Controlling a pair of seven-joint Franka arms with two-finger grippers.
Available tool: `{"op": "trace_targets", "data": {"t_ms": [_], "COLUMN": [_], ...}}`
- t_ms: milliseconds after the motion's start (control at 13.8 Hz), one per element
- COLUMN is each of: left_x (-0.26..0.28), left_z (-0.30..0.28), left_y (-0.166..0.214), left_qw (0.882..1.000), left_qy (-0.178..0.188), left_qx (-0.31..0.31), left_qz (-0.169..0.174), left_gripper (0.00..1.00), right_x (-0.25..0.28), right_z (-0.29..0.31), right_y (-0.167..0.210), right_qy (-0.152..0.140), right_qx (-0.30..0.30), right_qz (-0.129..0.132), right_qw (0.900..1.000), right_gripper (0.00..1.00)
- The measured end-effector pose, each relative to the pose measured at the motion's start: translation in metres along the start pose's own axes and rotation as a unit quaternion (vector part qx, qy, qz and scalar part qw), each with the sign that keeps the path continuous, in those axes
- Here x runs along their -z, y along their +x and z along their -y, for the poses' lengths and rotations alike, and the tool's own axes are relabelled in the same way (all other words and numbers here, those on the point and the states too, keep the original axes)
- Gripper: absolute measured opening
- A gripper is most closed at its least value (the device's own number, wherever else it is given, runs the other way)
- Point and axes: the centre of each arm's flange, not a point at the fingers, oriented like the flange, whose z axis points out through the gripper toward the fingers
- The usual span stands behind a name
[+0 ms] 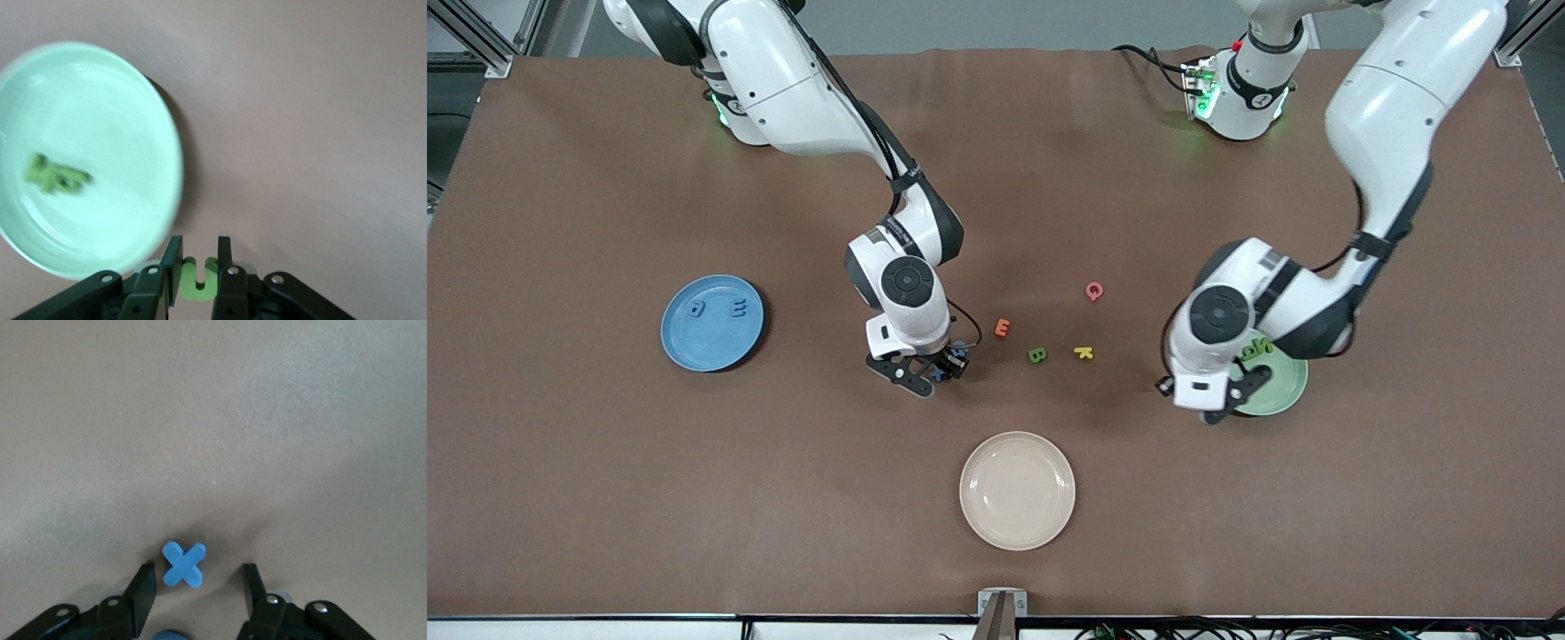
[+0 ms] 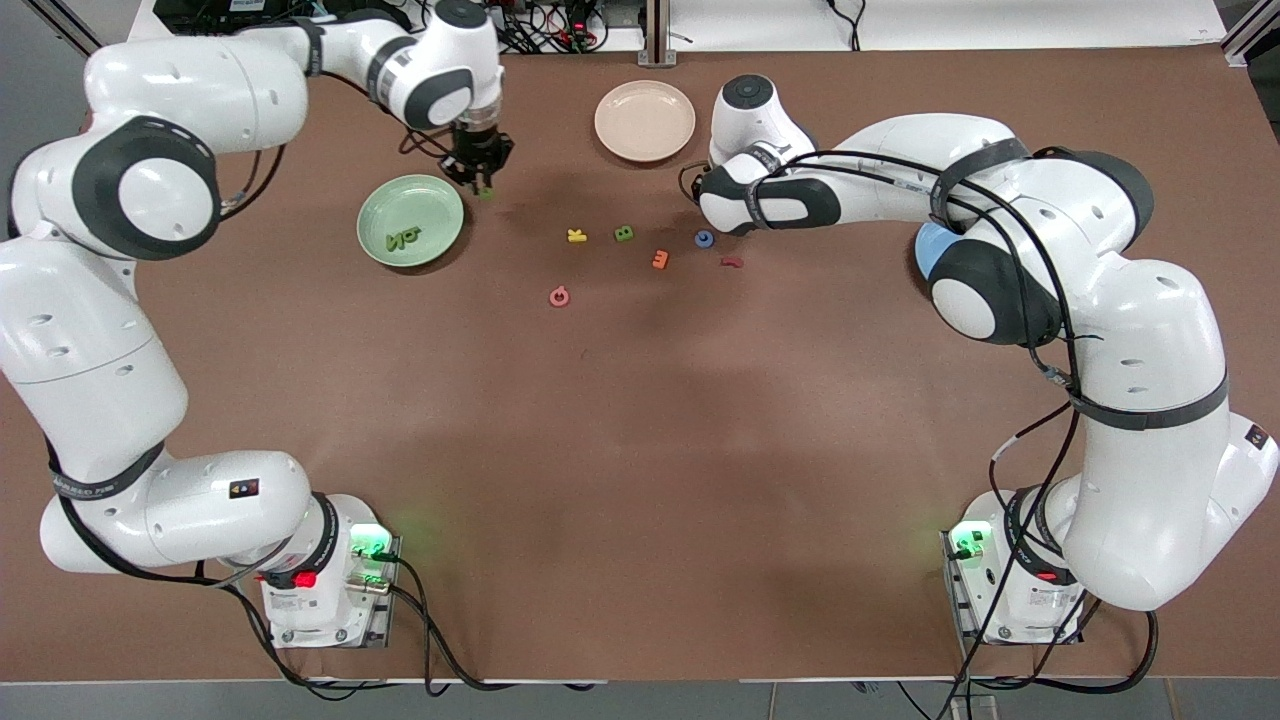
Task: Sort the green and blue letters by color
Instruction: 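Place the green u on the green plate while the right gripper carries the blue x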
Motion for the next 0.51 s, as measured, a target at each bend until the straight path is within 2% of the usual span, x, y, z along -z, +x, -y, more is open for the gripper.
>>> {"op": "trace_targets", "data": {"t_ms": [217,361,434,506], "left_x": [-0.007,-0.019,-0.025,-0.030], "left_z": [0.037,0.060,0.071,0.078], "left_y": [0.032,0.045,0.050,0.054], "left_qw": [0.999,0.997,0.997,0.996], "left_qy": [0.028,0.034,0.036,0.038], "left_qx": [-0.029,-0.042,-0.048,-0.051], "left_qz": [0.028,0.045,0.053,0.058], "left_gripper": [0.25,0.25,0.25,0.25], "right_x": [0.000,0.002,0.001,0.002], "right_z": [0.003,0.004,0.004,0.004], "right_y": [0.004,0.006,0.006,0.007], "right_qy": [0.001,0.001,0.000,-0.001], "right_qx": [0.001,0.001,0.001,0.002], "right_qz": [-0.005,-0.006,-0.006,-0.006], "right_qw": [1.000,1.000,1.000,1.000], "right_gripper": [0.54,0.40,0.40,0.33]}}
